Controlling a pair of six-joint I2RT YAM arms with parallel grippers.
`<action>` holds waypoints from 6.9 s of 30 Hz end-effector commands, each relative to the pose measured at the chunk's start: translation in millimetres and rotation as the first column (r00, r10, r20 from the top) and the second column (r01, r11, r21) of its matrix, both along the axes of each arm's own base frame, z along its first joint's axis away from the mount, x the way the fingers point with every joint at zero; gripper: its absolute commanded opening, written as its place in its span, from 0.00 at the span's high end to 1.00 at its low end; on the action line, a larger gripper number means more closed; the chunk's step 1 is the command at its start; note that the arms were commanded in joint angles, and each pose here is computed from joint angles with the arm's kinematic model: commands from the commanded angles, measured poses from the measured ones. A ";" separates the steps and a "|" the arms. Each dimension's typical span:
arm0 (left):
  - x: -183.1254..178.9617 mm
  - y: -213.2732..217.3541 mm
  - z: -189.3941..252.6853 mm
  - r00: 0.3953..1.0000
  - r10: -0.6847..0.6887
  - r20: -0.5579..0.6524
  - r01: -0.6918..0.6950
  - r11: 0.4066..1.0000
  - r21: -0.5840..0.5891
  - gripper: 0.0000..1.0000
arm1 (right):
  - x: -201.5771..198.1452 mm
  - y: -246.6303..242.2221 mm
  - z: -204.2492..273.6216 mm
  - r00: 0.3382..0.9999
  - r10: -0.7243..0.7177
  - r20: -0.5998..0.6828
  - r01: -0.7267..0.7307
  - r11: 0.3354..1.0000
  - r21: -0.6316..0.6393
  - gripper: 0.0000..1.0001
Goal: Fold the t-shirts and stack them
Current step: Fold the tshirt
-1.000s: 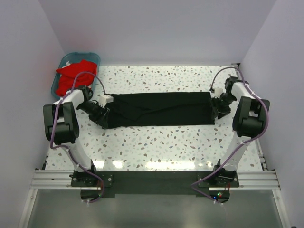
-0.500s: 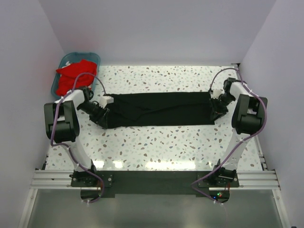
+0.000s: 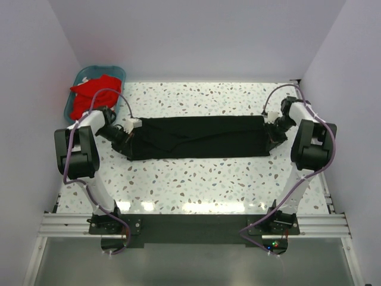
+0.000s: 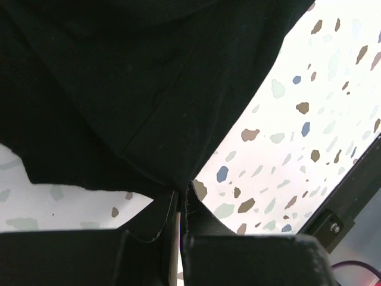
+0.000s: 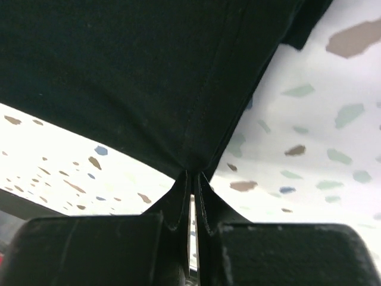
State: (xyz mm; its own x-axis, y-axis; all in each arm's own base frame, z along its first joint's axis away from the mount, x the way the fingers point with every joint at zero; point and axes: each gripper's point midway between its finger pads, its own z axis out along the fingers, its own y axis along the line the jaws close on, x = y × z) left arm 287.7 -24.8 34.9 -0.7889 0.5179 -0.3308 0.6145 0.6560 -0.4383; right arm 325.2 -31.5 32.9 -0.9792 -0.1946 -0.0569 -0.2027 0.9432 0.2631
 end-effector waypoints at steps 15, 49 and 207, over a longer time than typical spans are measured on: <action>-24.7 24.2 5.3 0.998 -0.063 -0.021 0.065 0.993 0.094 1.00 | -43.4 -36.6 -3.4 0.989 0.148 0.003 -0.144 0.965 -0.219 1.00; 39.9 -79.1 57.5 0.219 -0.655 0.723 0.686 0.630 0.364 0.36 | -2.5 63.2 45.4 0.960 0.185 0.209 -0.184 0.983 -0.020 0.71; 165.7 -74.6 62.8 0.893 0.089 0.442 0.049 0.955 -0.292 0.37 | 138.2 408.2 47.1 0.890 0.076 0.450 -0.366 0.707 0.605 0.61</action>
State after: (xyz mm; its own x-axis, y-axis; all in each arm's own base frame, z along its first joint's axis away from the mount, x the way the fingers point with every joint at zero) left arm 448.6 -98.2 70.9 -0.5999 0.3365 -0.7258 0.7349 0.5904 -0.3337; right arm 467.0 372.6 34.7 -0.8207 -0.1806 -0.5421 -0.5470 0.5229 0.6537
